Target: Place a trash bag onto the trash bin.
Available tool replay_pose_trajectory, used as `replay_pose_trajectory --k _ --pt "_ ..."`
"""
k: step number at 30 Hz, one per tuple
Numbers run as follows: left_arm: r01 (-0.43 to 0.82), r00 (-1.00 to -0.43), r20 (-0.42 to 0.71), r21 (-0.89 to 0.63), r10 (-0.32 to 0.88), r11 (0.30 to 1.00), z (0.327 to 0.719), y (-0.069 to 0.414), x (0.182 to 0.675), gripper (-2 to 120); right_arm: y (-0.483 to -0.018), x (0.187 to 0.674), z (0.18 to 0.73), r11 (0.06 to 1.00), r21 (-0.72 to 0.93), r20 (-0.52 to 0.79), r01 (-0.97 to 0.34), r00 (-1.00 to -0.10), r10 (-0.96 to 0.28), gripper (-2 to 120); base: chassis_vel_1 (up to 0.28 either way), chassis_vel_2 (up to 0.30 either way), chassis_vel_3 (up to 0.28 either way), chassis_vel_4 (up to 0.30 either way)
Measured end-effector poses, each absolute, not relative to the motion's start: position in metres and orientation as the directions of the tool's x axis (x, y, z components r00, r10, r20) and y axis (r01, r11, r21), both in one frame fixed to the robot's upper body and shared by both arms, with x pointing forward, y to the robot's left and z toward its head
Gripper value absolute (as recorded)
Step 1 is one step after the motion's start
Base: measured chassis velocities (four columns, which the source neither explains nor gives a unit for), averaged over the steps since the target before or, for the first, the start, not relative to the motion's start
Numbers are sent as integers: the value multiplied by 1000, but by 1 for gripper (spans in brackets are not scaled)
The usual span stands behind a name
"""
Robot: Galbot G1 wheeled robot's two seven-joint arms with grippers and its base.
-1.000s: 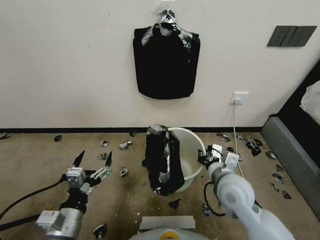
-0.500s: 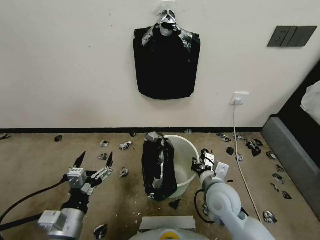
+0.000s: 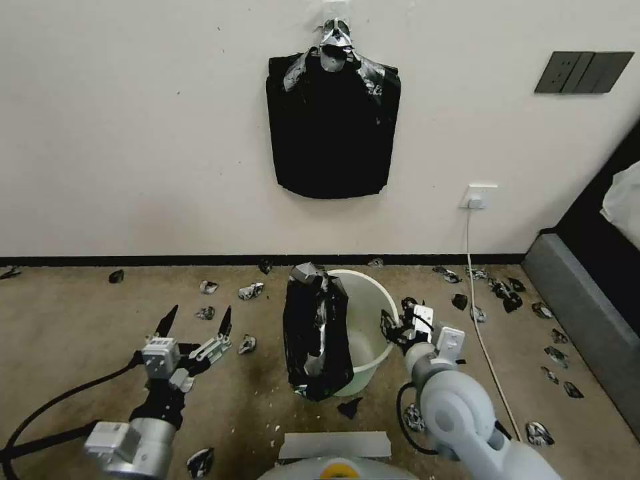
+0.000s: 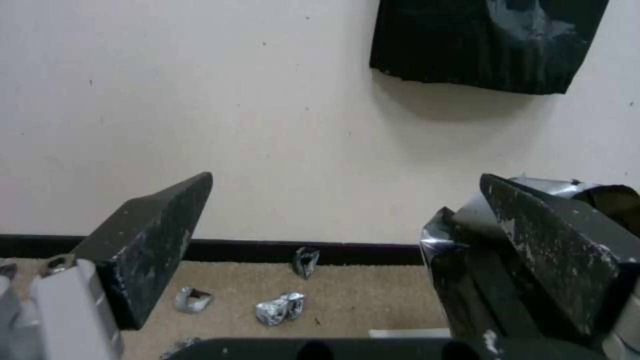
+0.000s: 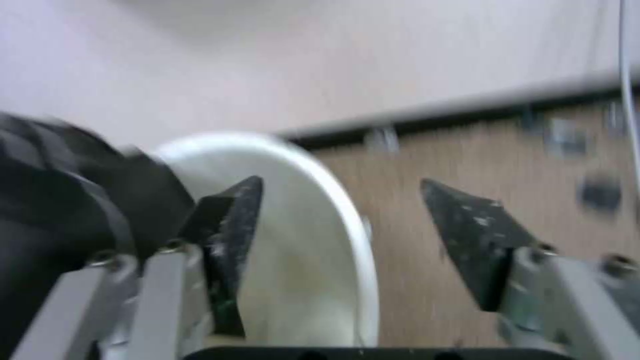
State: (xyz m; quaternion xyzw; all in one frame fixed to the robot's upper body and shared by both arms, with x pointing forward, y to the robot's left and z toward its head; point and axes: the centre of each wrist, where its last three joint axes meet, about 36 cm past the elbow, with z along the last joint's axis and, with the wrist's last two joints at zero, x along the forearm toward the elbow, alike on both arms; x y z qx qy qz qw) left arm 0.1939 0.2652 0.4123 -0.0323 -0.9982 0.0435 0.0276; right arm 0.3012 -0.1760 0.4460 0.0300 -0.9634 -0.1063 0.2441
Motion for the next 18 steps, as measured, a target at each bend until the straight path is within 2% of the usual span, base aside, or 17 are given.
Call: replay_pose_trajectory --k 1,3,4,5,6,9,10,13,18 --pt "61 -996 54 -89 66 994 412 265 194 100 -179 295 457 979 194 417 -70 -897 -147 73 0 0 0 0" --pt "61 -996 55 -89 66 994 411 264 194 100 -180 293 461 978 183 400 -96 -902 -164 77 0 0 0 0" --pt "59 -996 57 -86 64 995 411 264 194 100 -182 290 471 973 162 366 -162 -906 -212 84 0 0 0 0" --pt "56 -996 63 -80 61 995 410 263 193 100 -183 287 482 956 138 348 -258 -891 -290 85 0 0 0 0" --pt "56 -996 63 -80 61 995 410 263 193 100 -183 287 482 956 138 348 -258 -891 -290 85 0 0 0 0" --pt "54 -996 68 -76 59 996 409 262 193 100 -183 288 494 929 128 351 -346 -860 -369 97 0 0 0 0" --pt "54 -996 68 -76 59 996 409 262 193 100 -183 288 494 929 128 351 -346 -860 -369 97 0 0 0 0" --pt "55 -995 76 -67 60 996 409 260 192 100 -176 300 513 875 165 400 -455 -780 -481 100 0 0 0 0" --pt "54 -995 80 -54 58 997 409 257 192 100 -160 319 523 851 180 460 -494 -722 -516 100 0 0 0 0"
